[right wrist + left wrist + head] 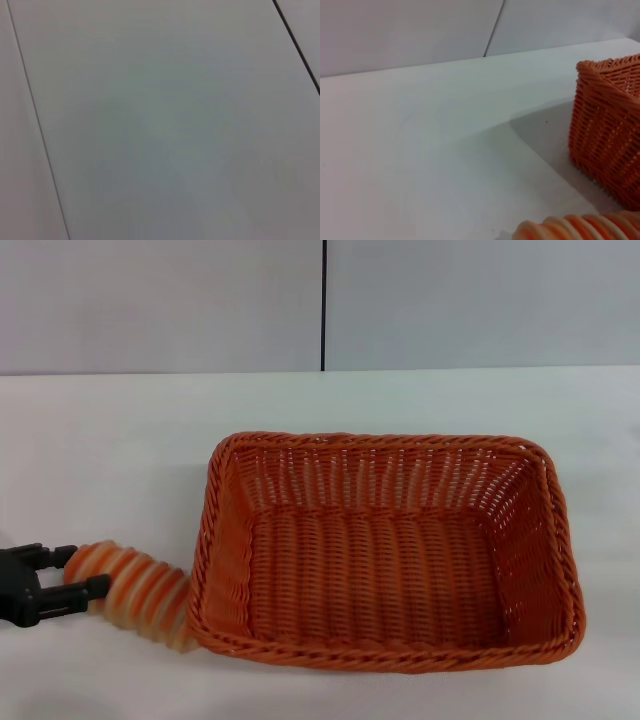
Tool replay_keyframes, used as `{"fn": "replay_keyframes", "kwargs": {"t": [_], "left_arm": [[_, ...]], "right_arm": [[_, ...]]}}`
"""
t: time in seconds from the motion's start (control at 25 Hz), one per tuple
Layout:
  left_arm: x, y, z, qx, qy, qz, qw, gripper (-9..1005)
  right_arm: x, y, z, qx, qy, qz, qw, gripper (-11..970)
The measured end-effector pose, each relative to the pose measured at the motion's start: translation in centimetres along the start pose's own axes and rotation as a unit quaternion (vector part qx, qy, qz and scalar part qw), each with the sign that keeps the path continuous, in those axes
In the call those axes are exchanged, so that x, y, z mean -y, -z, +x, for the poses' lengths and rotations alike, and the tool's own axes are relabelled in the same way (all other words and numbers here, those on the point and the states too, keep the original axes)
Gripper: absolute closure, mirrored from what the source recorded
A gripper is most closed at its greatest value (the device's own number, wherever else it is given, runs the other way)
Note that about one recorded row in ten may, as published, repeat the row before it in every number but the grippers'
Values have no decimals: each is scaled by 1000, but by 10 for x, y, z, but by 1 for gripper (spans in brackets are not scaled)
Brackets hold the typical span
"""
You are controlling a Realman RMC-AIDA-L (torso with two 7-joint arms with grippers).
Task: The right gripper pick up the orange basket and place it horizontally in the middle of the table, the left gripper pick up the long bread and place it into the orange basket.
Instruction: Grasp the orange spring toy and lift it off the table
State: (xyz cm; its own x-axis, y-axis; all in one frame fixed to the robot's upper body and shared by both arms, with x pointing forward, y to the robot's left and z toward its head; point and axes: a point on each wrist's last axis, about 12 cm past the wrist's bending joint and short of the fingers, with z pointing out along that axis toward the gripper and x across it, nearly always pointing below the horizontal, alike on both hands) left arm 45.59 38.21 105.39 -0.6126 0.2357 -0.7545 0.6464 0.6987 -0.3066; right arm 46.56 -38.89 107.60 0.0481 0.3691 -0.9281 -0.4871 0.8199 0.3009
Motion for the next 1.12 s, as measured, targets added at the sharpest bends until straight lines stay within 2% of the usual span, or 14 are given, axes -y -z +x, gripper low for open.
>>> {"fn": "replay_keyframes", "kwargs": {"t": [0.12,0.36,1.12], "left_arm": [[0,0,-1,-3,-1,4,1000,195],[0,0,-3,3,-8,4,1000,428],[-4,-3,-18,8,-26,9,1000,593]], "right_arm": [[1,0,0,2,0,2,1000,233],[1,0,0,3,0,7,1000,233],[6,-2,-1,11,2,27,1000,233]]}}
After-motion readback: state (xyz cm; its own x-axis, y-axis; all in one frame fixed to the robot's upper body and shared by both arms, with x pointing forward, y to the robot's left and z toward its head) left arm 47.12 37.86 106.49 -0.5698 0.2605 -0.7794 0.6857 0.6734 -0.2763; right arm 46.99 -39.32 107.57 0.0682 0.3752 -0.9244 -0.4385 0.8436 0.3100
